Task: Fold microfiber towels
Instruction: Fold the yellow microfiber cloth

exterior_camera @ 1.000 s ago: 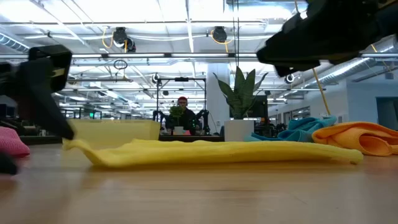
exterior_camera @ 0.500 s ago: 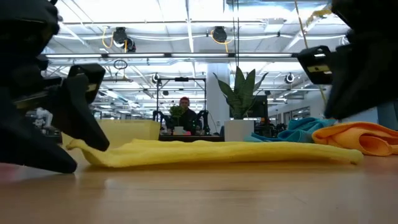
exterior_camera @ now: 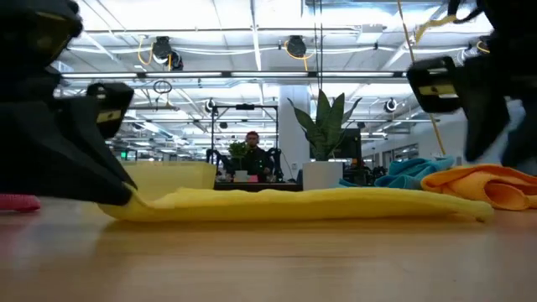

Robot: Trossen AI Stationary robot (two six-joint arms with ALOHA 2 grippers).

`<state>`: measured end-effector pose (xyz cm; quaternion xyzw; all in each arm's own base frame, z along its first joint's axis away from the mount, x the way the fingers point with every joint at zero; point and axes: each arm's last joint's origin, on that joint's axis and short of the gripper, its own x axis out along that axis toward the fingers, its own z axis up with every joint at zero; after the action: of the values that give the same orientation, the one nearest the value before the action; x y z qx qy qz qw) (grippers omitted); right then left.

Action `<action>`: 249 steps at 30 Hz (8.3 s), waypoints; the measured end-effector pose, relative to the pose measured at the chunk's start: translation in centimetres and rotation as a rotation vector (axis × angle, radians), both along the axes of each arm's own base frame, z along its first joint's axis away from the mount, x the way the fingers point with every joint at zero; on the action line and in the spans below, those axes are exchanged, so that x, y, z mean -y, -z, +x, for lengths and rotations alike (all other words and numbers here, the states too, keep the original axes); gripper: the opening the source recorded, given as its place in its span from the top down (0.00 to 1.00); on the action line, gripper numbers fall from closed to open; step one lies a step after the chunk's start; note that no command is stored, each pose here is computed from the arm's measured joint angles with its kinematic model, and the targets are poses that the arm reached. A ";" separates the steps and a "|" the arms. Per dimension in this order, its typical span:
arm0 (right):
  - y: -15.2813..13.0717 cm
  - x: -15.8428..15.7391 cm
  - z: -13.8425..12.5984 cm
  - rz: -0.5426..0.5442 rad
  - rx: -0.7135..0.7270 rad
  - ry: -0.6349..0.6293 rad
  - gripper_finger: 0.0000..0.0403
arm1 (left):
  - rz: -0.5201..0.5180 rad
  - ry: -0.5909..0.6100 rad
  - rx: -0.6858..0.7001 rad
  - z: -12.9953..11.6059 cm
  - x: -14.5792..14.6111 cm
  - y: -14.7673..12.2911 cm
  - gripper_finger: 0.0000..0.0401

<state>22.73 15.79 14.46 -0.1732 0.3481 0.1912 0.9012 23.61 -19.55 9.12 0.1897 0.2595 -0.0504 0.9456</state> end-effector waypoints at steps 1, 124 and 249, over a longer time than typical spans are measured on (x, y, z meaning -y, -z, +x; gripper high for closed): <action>-0.2 0.1 0.3 0.004 0.031 0.006 0.79 | 0.014 -0.014 0.009 -0.1 0.1 0.0 0.96; 1.7 14.2 3.4 0.046 0.014 1.041 0.87 | 0.153 -0.744 -0.098 1.8 -12.6 -3.1 0.99; 5.1 14.3 3.7 0.310 -0.030 0.864 1.00 | -0.270 -0.637 -0.438 0.0 -10.8 -4.5 0.67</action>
<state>26.40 1.45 9.40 0.1273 0.3686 -0.1501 0.9085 23.64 -8.78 13.57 -0.0414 0.4914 0.1723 0.8527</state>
